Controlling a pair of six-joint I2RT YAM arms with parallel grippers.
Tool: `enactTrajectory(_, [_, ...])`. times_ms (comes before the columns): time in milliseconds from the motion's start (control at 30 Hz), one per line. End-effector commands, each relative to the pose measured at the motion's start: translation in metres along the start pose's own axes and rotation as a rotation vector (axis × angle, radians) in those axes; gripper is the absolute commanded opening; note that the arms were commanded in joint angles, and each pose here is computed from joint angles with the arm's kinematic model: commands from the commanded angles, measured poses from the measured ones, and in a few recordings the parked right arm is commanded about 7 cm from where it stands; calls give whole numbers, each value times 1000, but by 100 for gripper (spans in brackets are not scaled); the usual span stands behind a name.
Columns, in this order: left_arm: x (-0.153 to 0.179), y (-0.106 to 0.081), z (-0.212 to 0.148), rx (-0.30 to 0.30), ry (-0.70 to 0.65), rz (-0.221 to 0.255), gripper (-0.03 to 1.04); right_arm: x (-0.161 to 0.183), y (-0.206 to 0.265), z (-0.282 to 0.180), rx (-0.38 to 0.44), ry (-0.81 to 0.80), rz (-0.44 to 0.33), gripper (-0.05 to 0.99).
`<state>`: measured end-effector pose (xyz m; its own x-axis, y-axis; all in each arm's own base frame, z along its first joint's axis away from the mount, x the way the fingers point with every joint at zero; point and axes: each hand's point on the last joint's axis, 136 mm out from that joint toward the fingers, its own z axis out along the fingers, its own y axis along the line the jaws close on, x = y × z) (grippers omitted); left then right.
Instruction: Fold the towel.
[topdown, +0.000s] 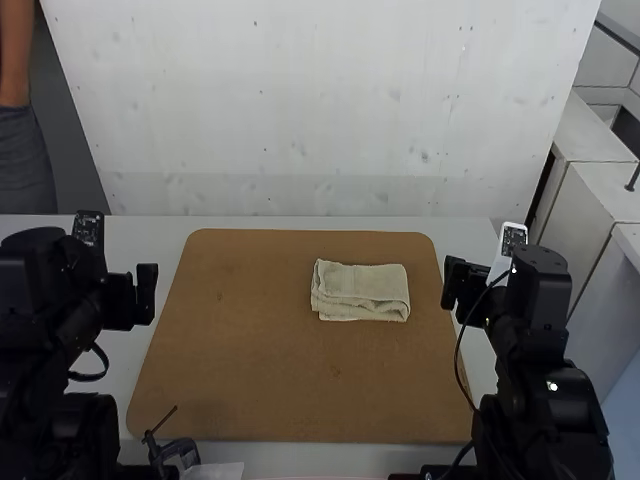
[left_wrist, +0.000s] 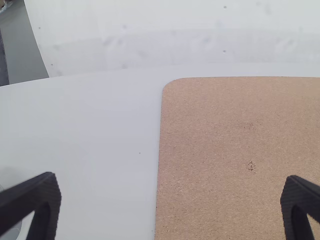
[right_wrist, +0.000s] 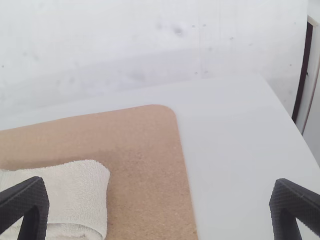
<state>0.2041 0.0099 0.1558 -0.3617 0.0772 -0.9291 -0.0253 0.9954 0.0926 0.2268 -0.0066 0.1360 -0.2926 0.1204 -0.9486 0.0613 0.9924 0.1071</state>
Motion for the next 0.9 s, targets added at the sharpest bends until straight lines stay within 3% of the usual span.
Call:
enactTrajectory(0, [-21, 1, -10, 2, -59, 11, 99, -28, 1, -10, 5, -64, -24, 96])
enactTrajectory(233, [-21, 1, -10, 2, -59, 10, 99, -51, 4, -24, -5, -102, -24, 96])
enactTrajectory(433, [-21, 3, -10, -6, -58, 10, 99, -17, 2, -28, 4, 54, -21, 96])
enactTrajectory(867, [-21, 3, -10, -10, -58, 9, 99, -19, 4, -30, -8, 39, -19, 96])
